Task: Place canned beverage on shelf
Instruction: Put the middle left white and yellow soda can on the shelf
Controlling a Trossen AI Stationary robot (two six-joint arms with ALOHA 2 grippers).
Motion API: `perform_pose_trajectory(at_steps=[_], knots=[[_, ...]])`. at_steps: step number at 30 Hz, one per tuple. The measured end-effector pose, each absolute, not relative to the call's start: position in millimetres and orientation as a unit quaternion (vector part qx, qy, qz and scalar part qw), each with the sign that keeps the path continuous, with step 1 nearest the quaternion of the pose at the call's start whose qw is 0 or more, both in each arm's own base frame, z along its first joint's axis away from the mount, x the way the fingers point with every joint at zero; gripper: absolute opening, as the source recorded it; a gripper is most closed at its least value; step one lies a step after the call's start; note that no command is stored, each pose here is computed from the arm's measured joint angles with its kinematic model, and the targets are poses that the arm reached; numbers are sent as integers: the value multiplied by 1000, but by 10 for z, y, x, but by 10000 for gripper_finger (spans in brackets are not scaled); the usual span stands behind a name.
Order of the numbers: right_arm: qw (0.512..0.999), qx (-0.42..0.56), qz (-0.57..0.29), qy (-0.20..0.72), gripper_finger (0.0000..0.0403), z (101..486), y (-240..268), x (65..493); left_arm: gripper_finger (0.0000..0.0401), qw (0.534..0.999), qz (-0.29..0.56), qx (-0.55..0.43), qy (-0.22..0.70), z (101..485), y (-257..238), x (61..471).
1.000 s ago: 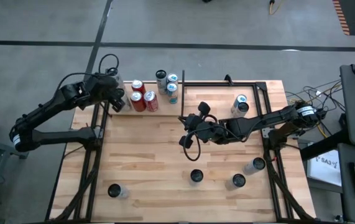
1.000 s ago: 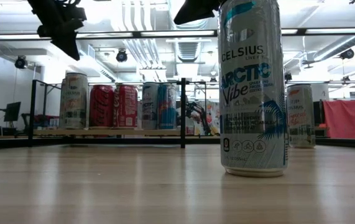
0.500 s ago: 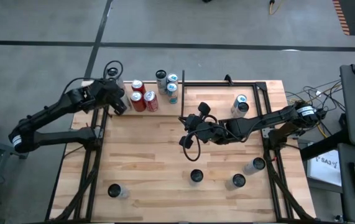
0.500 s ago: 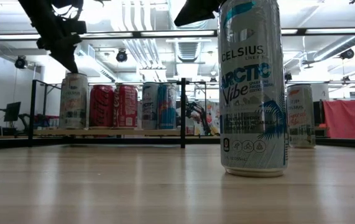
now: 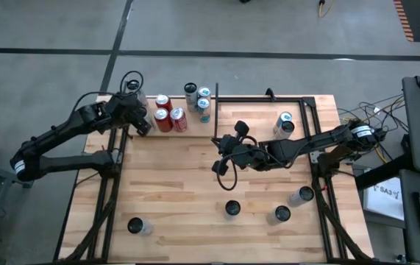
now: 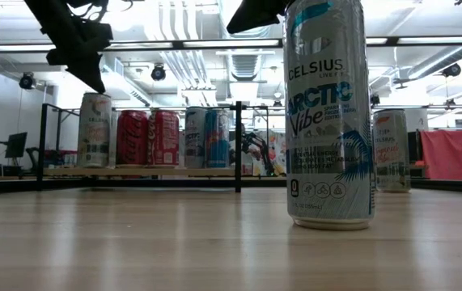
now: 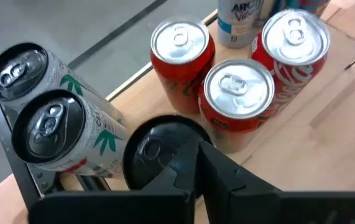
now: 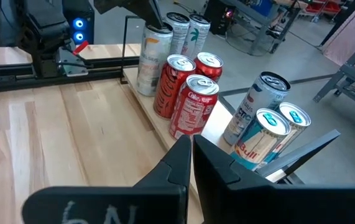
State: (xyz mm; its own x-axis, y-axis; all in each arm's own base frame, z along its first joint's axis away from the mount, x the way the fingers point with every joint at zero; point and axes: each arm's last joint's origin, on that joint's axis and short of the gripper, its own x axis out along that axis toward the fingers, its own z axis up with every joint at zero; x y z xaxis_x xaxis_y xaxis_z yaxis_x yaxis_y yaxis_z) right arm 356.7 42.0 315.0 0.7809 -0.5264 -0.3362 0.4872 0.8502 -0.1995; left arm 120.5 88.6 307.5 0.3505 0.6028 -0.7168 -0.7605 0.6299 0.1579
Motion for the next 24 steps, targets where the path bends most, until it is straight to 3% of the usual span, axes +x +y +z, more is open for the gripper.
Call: perform_pose_trajectory(at_steps=[15,24], knots=[[943,-49,-269,188,9,3158,420,3571,0,809,425,-55,402,3054,955,1281],[943,-50,-269,189,9,3158,420,3571,0,821,380,-33,425,3012,991,1371]])
